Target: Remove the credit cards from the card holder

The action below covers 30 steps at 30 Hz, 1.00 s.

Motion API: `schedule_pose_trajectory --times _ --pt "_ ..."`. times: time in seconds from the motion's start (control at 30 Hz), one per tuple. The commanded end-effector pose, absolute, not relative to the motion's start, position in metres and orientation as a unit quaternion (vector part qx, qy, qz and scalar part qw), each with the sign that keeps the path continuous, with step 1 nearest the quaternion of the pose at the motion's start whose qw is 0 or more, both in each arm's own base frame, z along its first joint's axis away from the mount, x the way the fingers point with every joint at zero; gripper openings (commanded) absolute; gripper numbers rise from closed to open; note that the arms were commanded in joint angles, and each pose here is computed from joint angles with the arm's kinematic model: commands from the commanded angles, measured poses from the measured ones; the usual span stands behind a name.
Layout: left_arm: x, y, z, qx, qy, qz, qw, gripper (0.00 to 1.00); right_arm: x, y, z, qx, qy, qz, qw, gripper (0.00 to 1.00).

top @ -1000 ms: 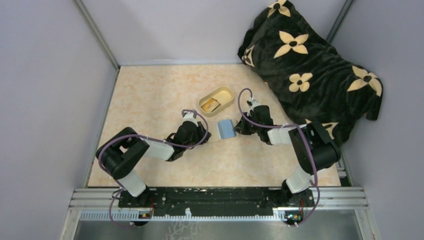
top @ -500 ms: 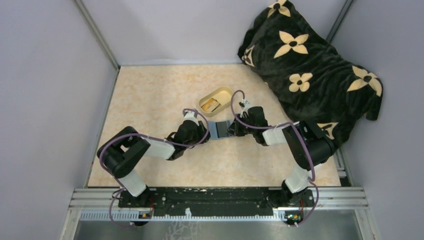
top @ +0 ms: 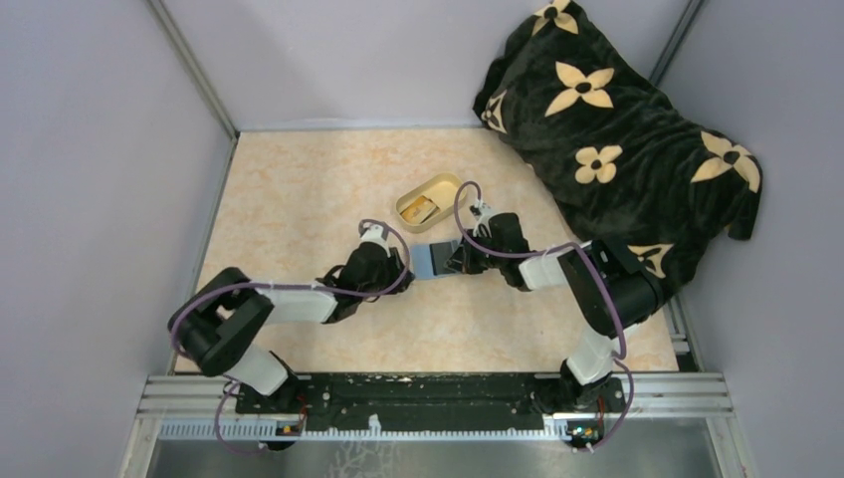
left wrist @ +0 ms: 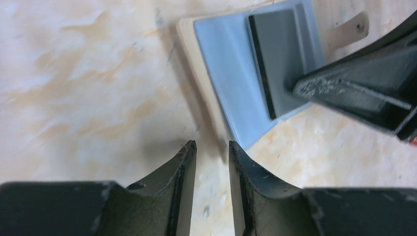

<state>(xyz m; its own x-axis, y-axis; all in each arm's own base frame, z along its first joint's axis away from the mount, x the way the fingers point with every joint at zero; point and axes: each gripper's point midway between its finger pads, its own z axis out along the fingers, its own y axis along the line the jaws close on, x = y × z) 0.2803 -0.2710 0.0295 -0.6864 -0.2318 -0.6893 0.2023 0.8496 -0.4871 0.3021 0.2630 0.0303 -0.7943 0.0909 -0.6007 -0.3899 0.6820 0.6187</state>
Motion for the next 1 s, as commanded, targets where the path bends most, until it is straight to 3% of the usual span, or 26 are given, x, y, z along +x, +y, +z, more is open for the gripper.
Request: schedule_pose_trajectory --times 0.0,0.27,0.6,0.97 --pt "0.255 -0.236 0.035 0.011 0.897 -0.220 0.383 0.38 0.303 0.267 0.022 -0.091 0.869 0.384 0.300 0.00" --pt "0.266 -0.279 0.108 0.065 0.834 -0.334 0.434 0.40 0.306 0.268 0.030 -0.092 0.864 0.387 0.309 0.00" --pt "0.305 -0.322 0.087 0.078 0.805 -0.430 0.402 0.37 0.322 0.257 0.066 -0.082 0.849 0.381 0.357 0.00" --pt "0.320 -0.304 0.060 0.051 0.816 -0.414 0.401 0.37 0.329 0.237 0.049 -0.059 0.863 0.356 0.355 0.00"
